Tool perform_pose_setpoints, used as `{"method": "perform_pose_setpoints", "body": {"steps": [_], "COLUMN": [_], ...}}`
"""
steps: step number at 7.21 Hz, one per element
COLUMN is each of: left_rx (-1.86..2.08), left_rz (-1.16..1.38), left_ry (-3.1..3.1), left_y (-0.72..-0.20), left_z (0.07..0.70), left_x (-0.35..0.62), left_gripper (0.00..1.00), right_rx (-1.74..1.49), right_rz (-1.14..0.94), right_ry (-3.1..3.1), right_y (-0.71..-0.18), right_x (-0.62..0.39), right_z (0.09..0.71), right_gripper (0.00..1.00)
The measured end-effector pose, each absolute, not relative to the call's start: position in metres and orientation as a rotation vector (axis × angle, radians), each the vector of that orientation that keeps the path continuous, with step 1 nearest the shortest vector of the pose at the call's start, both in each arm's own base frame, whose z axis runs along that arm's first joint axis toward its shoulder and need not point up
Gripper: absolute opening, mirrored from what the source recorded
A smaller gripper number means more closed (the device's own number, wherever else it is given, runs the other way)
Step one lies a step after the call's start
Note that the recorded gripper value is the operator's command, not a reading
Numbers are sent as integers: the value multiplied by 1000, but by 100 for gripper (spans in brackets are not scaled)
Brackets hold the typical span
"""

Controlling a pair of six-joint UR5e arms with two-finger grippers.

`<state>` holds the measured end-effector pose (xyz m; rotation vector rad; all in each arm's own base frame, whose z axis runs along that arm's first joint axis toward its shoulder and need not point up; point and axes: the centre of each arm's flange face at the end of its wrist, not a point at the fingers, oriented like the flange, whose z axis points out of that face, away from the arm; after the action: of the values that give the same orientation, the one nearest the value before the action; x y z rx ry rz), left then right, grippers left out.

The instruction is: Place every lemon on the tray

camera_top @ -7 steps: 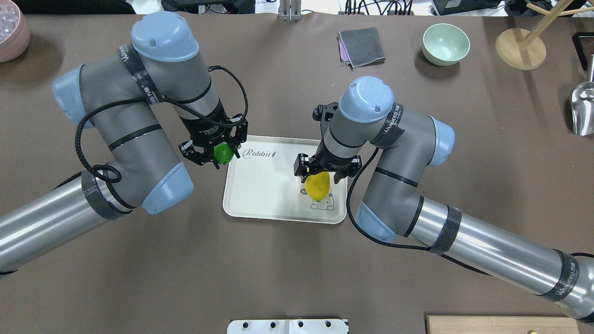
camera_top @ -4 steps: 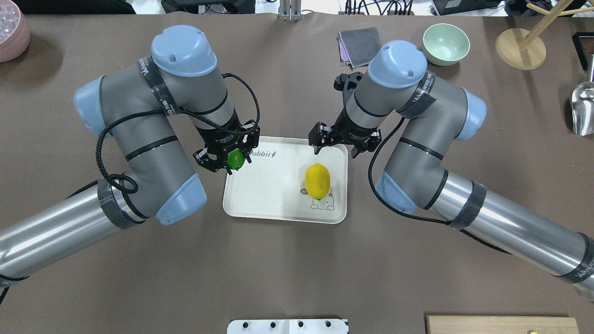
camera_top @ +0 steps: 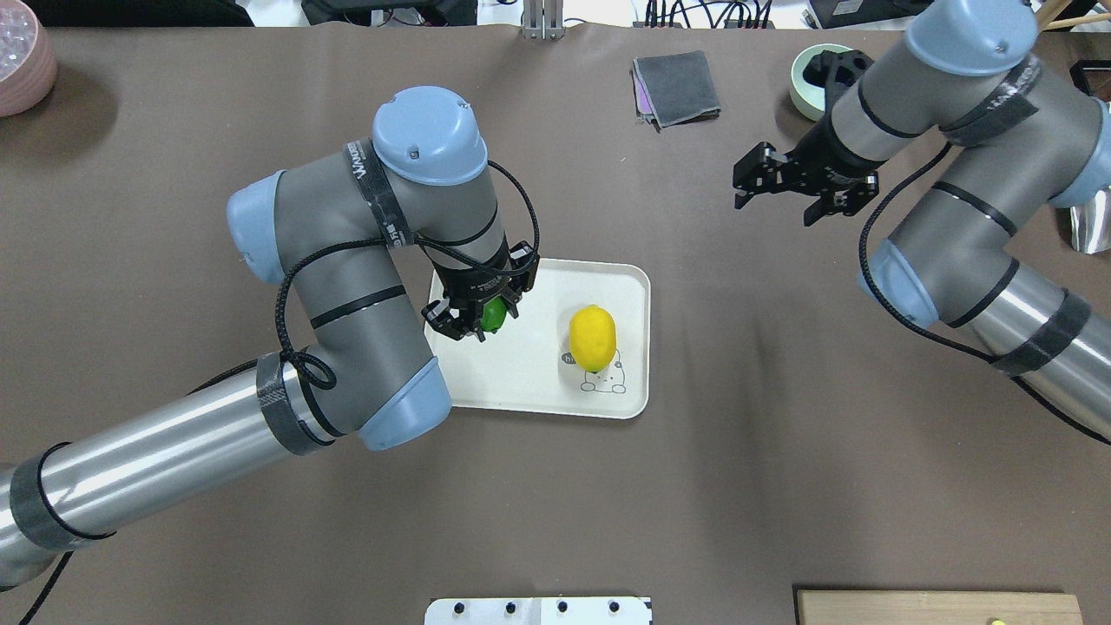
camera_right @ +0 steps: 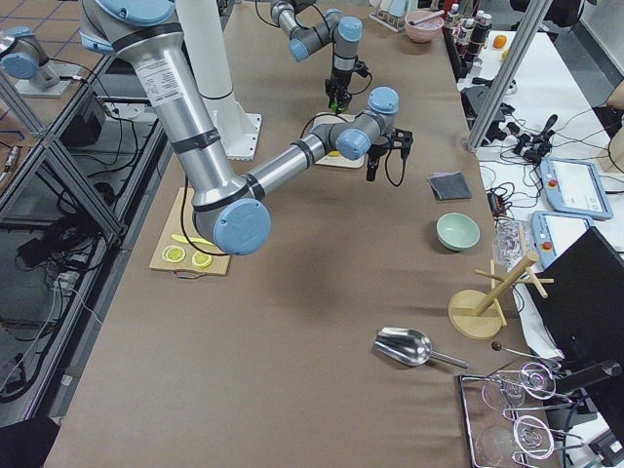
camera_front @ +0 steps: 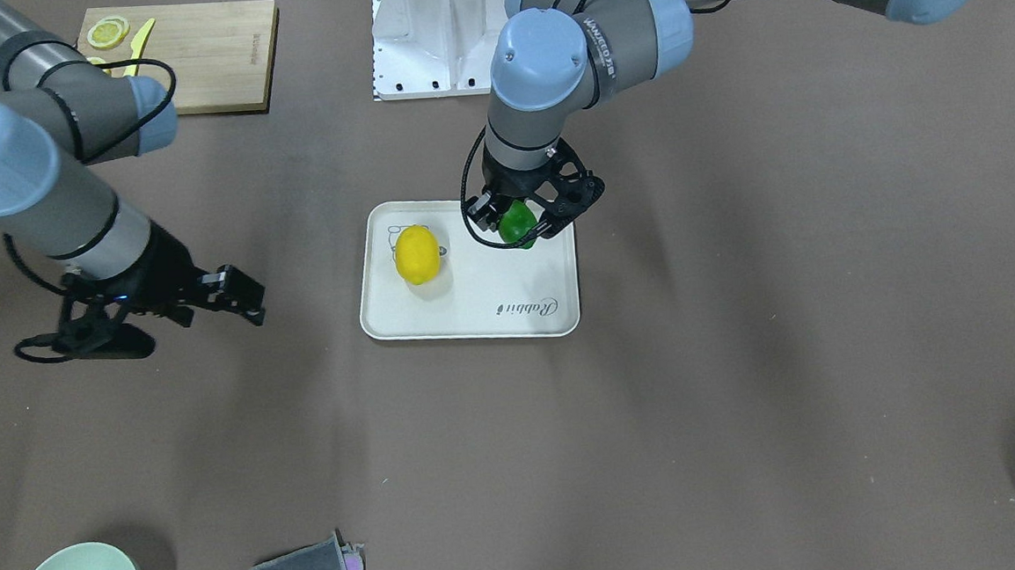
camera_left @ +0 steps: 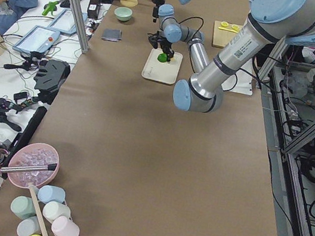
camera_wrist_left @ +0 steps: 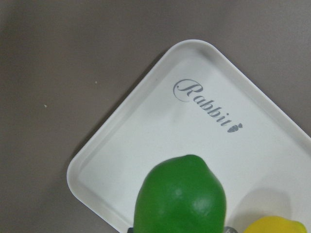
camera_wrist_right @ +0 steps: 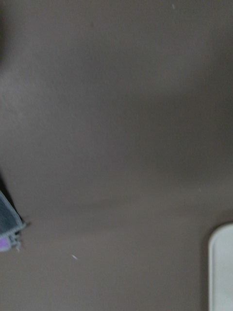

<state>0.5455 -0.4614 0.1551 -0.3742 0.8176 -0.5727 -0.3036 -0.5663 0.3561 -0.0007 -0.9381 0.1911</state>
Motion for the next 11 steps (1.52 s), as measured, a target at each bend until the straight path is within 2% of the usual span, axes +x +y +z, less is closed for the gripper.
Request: {"method": "perform_pose_setpoints", "body": {"steps": [1, 3, 4, 6, 7, 9, 11], "left_rx": [-368, -333, -305, -274, -275, -280, -216], "left_rz": [-568, -530, -509, -478, -449, -375, -246], "left_ry": [820, 817, 807, 796, 788, 768, 739], "left_y": [-460, -453, -441, -430, -441, -478, -500], "left_z": [157, 168, 173, 176, 177, 188, 234], "left_x": [553, 573, 587, 593, 574, 506, 418], "left_gripper": [70, 72, 98, 98, 98, 98, 98], "right_rx": [31, 59, 72, 82, 72, 54, 29], "right_rz": [198, 197, 165, 70, 48, 21, 9], "right_ry": [-901, -827, -793, -736, -717, -695, -685], "right_y": [-572, -559, -549, -533, -530, -525, -514], "right_x": [-255, -174, -138, -74, -53, -13, 33], "right_z": [392, 462, 495, 541, 552, 567, 587], "right_gripper": [100, 100, 100, 100, 100, 100, 100]}}
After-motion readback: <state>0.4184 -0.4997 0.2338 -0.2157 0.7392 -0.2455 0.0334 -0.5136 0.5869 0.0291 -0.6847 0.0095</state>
